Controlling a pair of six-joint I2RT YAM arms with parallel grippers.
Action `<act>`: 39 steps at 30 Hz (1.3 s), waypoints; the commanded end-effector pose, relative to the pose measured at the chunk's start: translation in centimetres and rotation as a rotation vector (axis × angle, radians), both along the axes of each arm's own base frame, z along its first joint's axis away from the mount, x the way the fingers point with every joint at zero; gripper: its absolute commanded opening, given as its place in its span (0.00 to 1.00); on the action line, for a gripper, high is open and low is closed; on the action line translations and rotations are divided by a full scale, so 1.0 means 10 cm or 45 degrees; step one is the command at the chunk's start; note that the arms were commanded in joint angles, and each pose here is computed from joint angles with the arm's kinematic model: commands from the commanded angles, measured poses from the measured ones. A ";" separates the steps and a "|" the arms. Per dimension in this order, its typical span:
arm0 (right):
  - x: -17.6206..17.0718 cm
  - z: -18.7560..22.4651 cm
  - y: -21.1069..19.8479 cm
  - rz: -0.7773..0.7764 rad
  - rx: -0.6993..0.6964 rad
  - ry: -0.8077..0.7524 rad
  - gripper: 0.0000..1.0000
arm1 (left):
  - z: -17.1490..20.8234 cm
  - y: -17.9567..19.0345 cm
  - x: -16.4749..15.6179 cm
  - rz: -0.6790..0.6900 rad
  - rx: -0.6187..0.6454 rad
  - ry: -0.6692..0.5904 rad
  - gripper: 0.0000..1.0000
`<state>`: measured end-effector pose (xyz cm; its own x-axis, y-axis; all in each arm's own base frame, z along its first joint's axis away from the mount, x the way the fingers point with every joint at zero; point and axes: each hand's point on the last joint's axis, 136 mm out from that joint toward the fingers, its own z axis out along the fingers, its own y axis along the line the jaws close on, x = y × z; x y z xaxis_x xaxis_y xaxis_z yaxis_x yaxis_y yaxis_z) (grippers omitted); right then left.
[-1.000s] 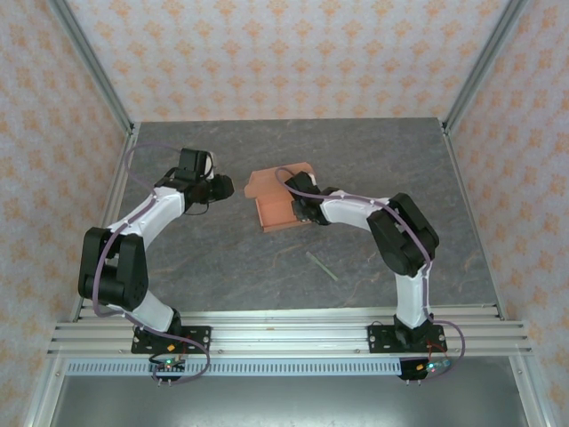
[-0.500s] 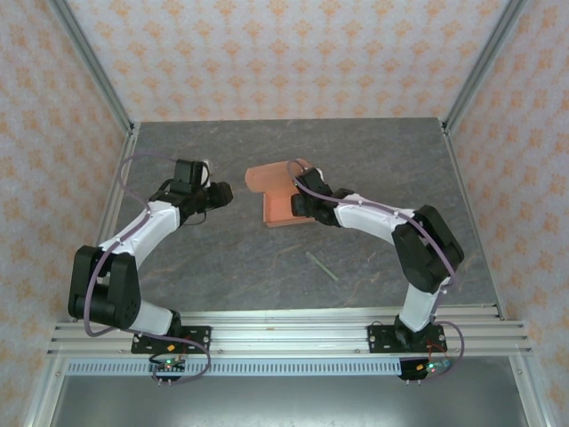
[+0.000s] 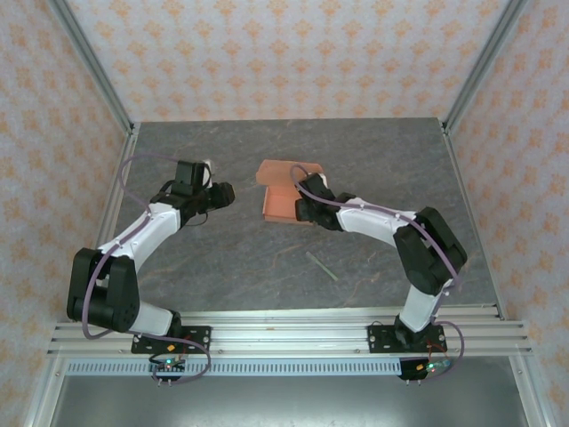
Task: Fold the paper box
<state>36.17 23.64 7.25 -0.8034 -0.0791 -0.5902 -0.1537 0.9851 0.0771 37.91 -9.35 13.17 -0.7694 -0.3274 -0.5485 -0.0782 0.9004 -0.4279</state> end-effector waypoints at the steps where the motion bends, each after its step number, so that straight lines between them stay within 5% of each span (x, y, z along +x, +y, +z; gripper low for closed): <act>1: -0.15 0.25 -0.01 0.037 0.045 -0.056 0.60 | 0.13 0.02 -0.03 0.025 0.018 -0.071 0.44; 7: -0.70 0.32 -0.04 0.155 0.042 0.008 0.61 | 0.24 -0.02 -0.15 0.031 -0.027 -0.132 0.48; 16: -1.51 -0.25 -0.18 0.226 -0.022 0.393 0.58 | 0.17 0.00 -0.34 0.022 -0.024 -0.112 0.51; 25: -1.66 -0.50 -0.19 0.274 -0.091 0.542 0.38 | 0.19 0.02 -0.41 0.005 0.007 -0.106 0.52; 39: -1.49 -0.49 -0.18 0.343 -0.208 0.485 0.12 | 0.19 0.02 -0.42 -0.006 0.020 -0.108 0.52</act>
